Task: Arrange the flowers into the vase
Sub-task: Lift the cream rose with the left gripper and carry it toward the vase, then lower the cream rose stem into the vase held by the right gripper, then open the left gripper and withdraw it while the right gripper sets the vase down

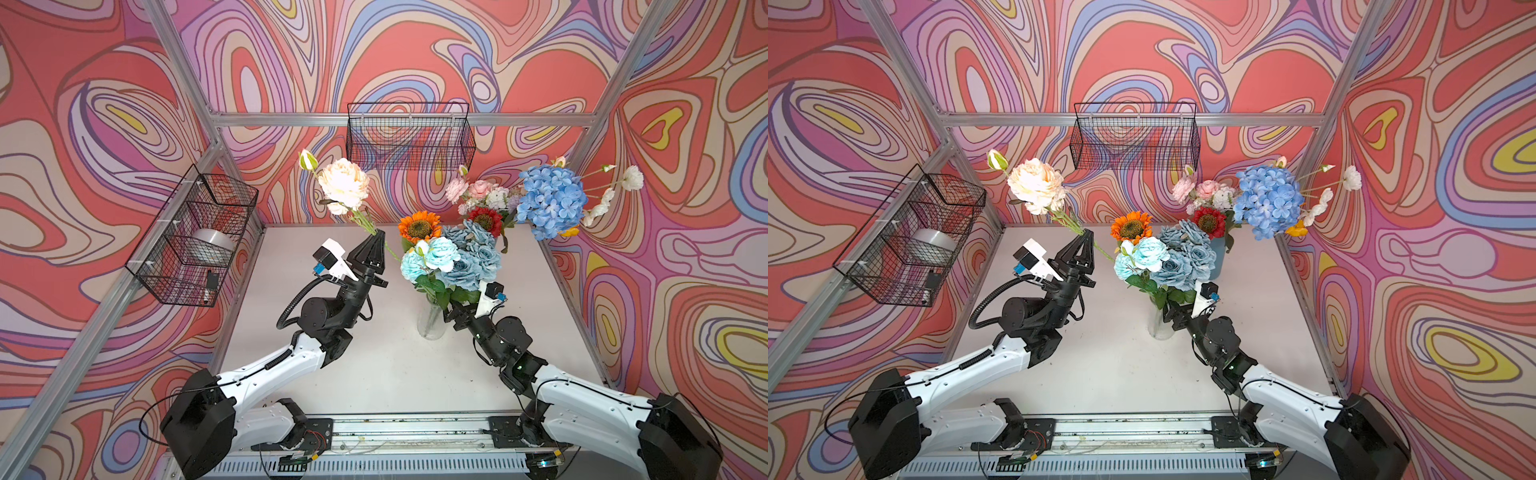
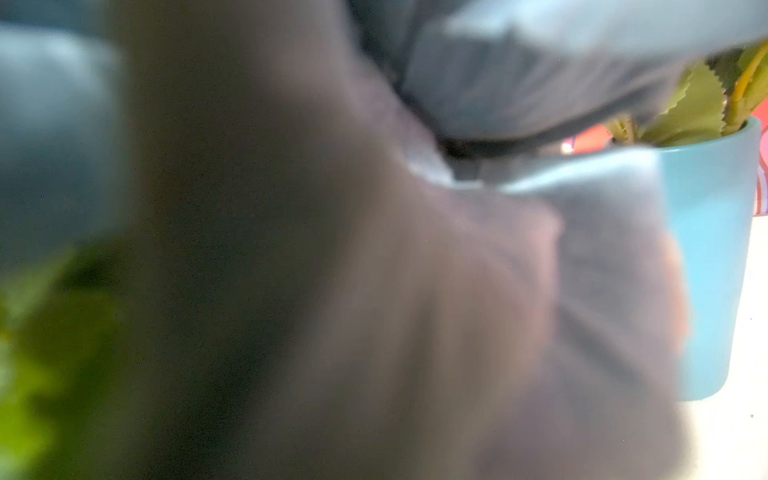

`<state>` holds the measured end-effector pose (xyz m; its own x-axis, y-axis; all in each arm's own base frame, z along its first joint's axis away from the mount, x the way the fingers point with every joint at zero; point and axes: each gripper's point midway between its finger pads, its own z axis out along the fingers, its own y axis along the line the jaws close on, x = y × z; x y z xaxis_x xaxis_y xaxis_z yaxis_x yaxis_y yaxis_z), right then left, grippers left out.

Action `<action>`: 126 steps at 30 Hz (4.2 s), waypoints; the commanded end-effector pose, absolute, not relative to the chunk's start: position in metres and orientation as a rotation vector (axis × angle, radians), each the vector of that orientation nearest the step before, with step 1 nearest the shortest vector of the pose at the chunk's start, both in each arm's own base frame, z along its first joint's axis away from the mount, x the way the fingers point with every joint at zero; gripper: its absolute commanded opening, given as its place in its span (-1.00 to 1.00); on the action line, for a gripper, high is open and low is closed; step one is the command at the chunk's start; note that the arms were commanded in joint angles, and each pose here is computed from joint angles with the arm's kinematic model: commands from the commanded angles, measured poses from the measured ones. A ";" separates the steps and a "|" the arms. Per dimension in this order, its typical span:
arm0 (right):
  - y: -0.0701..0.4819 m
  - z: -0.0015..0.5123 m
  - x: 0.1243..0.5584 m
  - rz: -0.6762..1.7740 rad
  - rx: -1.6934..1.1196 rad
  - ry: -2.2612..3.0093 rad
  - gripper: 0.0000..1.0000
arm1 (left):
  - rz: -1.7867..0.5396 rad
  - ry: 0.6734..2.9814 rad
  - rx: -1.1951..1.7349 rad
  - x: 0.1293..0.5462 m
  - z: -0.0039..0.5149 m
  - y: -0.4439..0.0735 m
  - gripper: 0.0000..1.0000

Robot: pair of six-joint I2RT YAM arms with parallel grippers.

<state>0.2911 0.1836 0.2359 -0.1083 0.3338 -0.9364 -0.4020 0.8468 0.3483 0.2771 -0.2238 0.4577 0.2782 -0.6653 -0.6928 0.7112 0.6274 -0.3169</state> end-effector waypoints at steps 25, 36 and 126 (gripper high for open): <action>0.191 0.242 0.291 0.653 -0.076 1.543 0.73 | -0.875 1.019 0.183 0.265 0.391 -0.267 -1.00; 0.191 0.242 0.292 0.652 -0.082 1.543 0.73 | -0.881 1.131 0.211 0.253 0.348 -0.289 -1.00; 0.227 0.136 0.300 0.521 -0.394 1.768 0.57 | -0.575 1.655 -0.137 0.265 0.199 -0.182 0.92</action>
